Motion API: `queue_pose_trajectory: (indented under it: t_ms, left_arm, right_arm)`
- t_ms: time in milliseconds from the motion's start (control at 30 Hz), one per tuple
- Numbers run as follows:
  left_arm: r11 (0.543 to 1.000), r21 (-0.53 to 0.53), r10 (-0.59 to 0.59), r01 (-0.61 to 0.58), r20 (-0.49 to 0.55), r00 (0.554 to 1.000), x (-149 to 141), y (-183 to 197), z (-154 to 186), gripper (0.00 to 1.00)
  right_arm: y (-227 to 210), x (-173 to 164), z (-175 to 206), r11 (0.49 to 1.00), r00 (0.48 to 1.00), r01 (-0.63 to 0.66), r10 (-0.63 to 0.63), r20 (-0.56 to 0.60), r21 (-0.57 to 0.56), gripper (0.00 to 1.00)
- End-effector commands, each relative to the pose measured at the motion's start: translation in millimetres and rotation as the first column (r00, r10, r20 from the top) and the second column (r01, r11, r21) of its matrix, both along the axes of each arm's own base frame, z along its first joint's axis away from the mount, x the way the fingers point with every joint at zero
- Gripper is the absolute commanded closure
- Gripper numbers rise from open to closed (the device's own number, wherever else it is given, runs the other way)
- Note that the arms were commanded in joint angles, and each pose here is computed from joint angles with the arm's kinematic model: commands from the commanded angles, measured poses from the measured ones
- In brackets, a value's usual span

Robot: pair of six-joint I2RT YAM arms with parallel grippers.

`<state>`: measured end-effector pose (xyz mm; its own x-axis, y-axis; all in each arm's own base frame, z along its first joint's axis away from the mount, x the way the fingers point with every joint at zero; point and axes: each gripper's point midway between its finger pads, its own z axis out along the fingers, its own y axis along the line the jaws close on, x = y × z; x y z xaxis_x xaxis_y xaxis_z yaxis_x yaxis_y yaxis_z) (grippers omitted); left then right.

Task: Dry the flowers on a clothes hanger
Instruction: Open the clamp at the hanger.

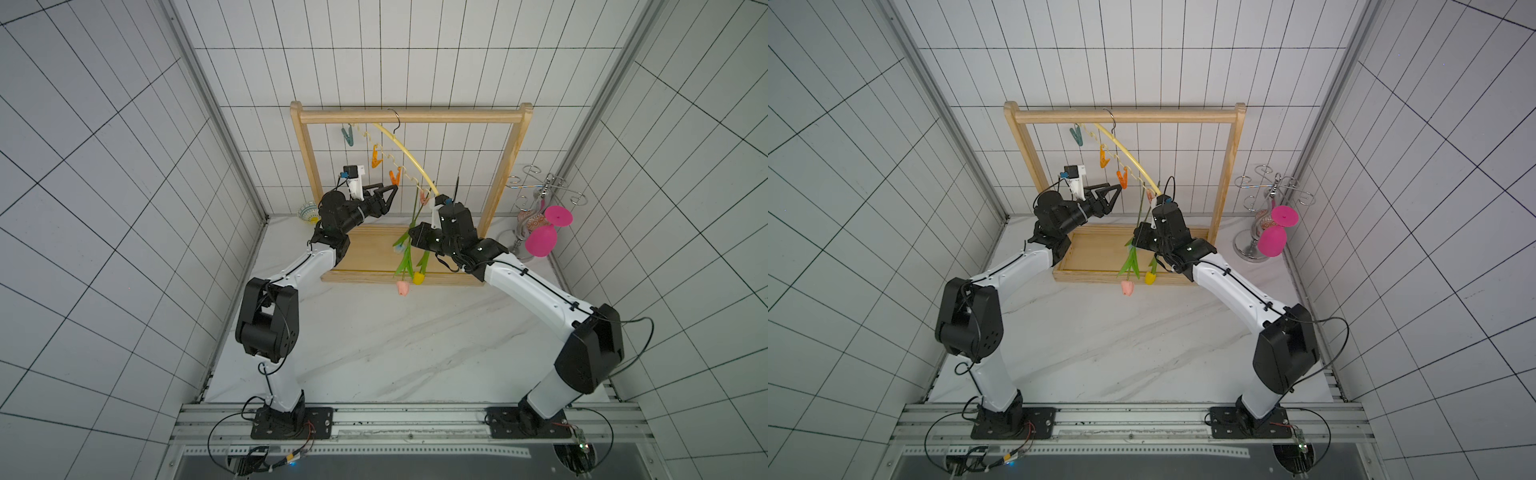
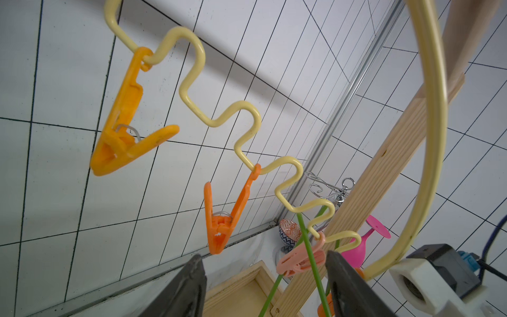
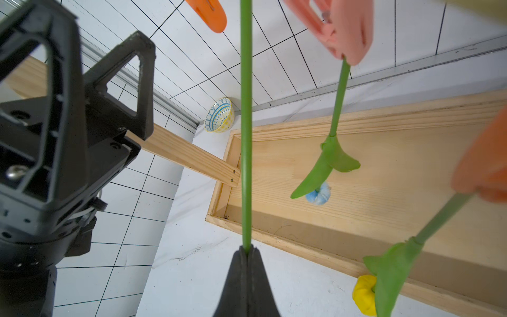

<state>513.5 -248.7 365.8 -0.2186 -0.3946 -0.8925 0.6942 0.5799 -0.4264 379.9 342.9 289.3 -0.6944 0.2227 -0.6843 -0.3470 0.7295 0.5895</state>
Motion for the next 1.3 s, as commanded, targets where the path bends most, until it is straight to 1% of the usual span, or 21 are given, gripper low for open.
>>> queue_pose_trajectory:
  t_ms: [0, 200, 433, 600, 733, 800, 900, 967, 1167, 1267]
  left_arm:
    - [1.0, 0.03, 0.008, -0.008, -0.002, 1.0, 9, -8, -3, 0.31]
    - [1.0, 0.025, 0.009, -0.009, -0.009, 1.0, 24, -16, -2, 0.31]
    - [0.998, 0.053, 0.031, -0.03, -0.01, 0.999, 39, -19, -7, 0.33]
    - [0.998, 0.053, 0.03, -0.03, -0.013, 0.999, 45, -21, -10, 0.43]
    - [0.998, 0.05, 0.041, -0.041, -0.014, 0.999, 50, -19, -10, 0.45]
    - [0.998, 0.041, 0.045, -0.044, -0.014, 0.999, 53, -16, -8, 0.49]
    - [0.999, 0.031, 0.043, -0.043, -0.007, 0.999, 54, -15, -4, 0.58]
    - [0.999, 0.028, 0.038, -0.038, -0.005, 0.999, 55, -16, -3, 0.62]
    - [0.999, 0.024, 0.037, -0.036, -0.012, 0.999, 56, -17, -4, 0.63]
    - [0.999, 0.022, 0.038, -0.038, -0.013, 0.999, 57, -17, -4, 0.6]
  right_arm:
    - [3, -1, 25, 0.999, 0.997, -0.044, 0.043, 0.064, 0.011, 1.0]
    - [7, 1, 29, 0.998, 0.996, -0.058, 0.056, 0.074, 0.023, 1.0]
    - [8, 1, 33, 0.998, 0.994, -0.061, 0.058, 0.09, 0.031, 1.0]
    - [9, 2, 32, 0.998, 0.993, -0.064, 0.061, 0.098, 0.025, 1.0]
    - [9, 4, 32, 0.998, 0.993, -0.06, 0.057, 0.105, 0.021, 1.0]
    - [9, 6, 32, 0.998, 0.992, -0.055, 0.052, 0.112, 0.022, 1.0]
    - [8, 10, 30, 0.999, 0.991, -0.042, 0.038, 0.125, 0.025, 1.0]
    - [9, 12, 28, 0.999, 0.991, -0.036, 0.031, 0.134, 0.033, 1.0]
    - [13, 14, 27, 0.998, 0.991, -0.043, 0.036, 0.127, 0.054, 1.0]
    - [13, 13, 28, 0.997, 0.991, -0.045, 0.038, 0.129, 0.055, 1.0]
